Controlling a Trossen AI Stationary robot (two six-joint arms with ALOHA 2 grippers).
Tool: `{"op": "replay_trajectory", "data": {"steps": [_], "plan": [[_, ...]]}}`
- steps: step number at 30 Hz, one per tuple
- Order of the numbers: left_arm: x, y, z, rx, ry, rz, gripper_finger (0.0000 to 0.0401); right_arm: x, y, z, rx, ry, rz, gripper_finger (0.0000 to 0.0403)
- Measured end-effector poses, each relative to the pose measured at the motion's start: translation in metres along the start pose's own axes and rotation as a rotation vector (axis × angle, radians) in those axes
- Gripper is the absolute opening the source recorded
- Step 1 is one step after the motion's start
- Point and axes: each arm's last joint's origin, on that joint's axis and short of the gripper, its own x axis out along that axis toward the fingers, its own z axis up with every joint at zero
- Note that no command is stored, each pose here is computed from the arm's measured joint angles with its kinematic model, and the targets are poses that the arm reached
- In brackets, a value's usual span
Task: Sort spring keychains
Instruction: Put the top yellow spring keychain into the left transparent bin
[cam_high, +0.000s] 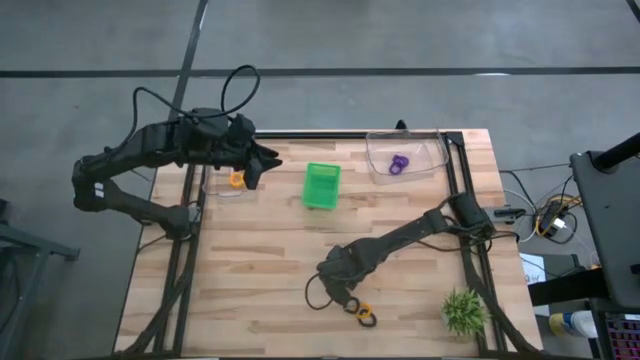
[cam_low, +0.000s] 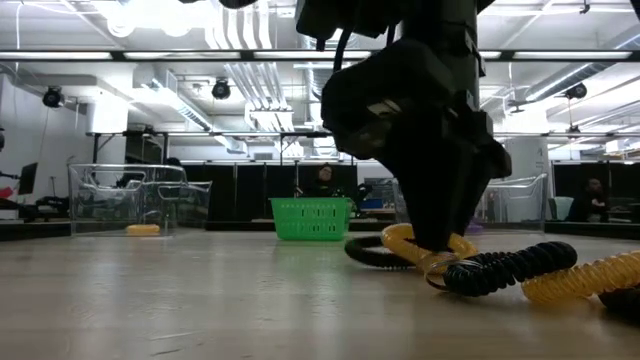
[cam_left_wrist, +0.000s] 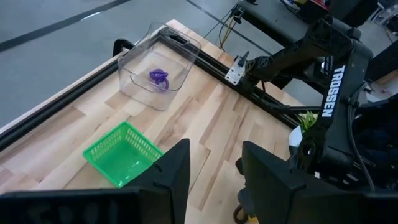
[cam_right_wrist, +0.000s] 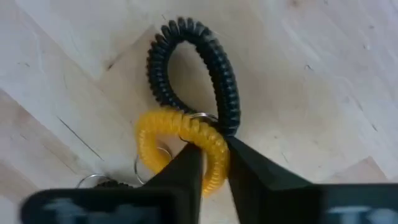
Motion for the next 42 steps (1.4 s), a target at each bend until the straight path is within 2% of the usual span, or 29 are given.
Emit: {"op": "replay_trajectory", "data": {"steps": [3, 10, 15, 22, 27, 33, 42], "plan": [[0.0, 0.0, 0.0, 0.0, -0.002, 0.0, 0.0138, -0.009, 0.002, -0.001, -0.002, -0.006, 0.019, 0.0024], [0.0, 0.0, 0.0, -0.001, -0.003, -0.001, 0.0138, -0.044, 0.005, -0.002, 0.024, -0.078, 0.08, 0.0021], [0.001, 0.0, 0.0, -0.007, -0.001, -0.001, 0.0138, -0.087, 0.001, -0.004, 0.082, -0.259, 0.125, 0.0019], [0.008, -0.001, -0.002, -0.051, 0.008, -0.006, 0.0138, -0.152, -0.017, -0.008, 0.22, -0.619, 0.16, 0.0019], [0.021, -0.007, -0.002, -0.05, 0.018, -0.037, 0.0138, -0.185, -0.032, -0.012, 0.303, -0.815, 0.159, 0.0018], [0.043, -0.024, -0.003, -0.036, 0.013, -0.111, 0.0138, -0.205, -0.049, -0.004, 0.385, -0.943, 0.137, 0.0018], [0.079, -0.043, -0.015, -0.015, 0.075, -0.144, 0.0138, -0.213, -0.064, 0.016, 0.436, -0.984, 0.102, 0.0019]]}}
